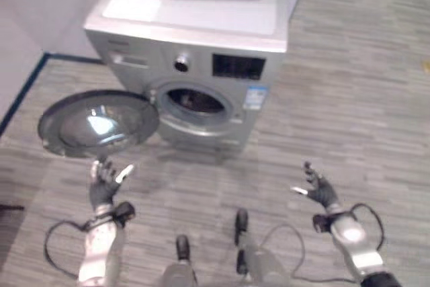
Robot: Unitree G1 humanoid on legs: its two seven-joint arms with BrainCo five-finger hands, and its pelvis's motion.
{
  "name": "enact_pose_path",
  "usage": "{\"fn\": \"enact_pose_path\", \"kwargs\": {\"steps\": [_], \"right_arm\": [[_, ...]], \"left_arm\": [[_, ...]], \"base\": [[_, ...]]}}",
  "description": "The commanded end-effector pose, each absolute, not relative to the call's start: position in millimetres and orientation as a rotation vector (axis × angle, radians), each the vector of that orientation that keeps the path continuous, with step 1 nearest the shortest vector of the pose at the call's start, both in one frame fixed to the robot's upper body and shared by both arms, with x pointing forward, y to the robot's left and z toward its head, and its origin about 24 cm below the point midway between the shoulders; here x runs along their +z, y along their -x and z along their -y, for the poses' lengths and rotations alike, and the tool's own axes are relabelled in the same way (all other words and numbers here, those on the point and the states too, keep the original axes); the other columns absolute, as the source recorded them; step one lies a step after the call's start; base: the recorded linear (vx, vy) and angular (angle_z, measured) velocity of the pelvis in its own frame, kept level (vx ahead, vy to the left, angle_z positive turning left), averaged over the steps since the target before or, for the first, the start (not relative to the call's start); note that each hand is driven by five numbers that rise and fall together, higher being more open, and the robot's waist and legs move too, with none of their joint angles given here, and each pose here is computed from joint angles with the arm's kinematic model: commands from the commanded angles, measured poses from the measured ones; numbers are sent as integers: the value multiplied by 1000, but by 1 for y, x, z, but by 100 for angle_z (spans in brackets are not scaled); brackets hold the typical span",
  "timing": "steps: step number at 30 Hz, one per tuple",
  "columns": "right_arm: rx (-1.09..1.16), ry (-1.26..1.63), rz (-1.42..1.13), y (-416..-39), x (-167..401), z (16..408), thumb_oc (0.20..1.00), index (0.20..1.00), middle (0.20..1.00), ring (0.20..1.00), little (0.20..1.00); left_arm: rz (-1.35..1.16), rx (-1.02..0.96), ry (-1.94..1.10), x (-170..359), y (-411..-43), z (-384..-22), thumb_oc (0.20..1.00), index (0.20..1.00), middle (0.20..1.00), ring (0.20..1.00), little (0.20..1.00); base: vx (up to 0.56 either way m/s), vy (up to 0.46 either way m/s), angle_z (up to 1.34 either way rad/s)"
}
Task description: Grab the laundry basket,head to the washer,open it,put in the laundry and shut it.
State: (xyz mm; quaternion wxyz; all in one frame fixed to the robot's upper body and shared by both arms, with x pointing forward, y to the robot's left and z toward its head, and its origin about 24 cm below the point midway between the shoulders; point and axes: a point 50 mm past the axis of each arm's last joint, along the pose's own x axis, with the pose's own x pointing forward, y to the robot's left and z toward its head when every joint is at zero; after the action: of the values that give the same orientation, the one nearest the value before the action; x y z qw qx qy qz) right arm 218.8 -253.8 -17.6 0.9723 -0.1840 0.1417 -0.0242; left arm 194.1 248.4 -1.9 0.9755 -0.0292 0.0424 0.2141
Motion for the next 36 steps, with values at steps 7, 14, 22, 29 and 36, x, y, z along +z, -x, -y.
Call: {"fn": "enact_pose_path", "kwargs": {"steps": [7, 14, 22, 29, 36], "right_arm": [[-111, 356, -237, -217, -22, 239, 1000, 1000, 1000, 1000, 1000], [-103, 329, -268, -212, -31, 231, 1000, 1000, 1000, 1000, 1000], [-71, 313, -288, -208, -36, 223, 1000, 1000, 1000, 1000, 1000], [-97, 323, -291, -206, -35, 231, 1000, 1000, 1000, 1000, 1000], [-96, 344, -290, -212, -34, 233, 1000, 1000, 1000, 1000, 1000]], "left_arm": [[-252, 332, 47, -41, -183, -228, 1000, 1000, 1000, 1000, 1000], [-280, 330, 98, -47, -177, -222, 1000, 1000, 1000, 1000, 1000], [-291, 339, 49, -48, -176, -228, 1000, 1000, 1000, 1000, 1000], [-297, 295, 56, -49, -179, -219, 1000, 1000, 1000, 1000, 1000], [-298, 262, 94, -49, -183, -212, 1000, 1000, 1000, 1000, 1000]], "base": [[73, -25, 13], [48, 5, 9], [9, -4, 1], [3, -64, 2], [8, -29, 0]]}}
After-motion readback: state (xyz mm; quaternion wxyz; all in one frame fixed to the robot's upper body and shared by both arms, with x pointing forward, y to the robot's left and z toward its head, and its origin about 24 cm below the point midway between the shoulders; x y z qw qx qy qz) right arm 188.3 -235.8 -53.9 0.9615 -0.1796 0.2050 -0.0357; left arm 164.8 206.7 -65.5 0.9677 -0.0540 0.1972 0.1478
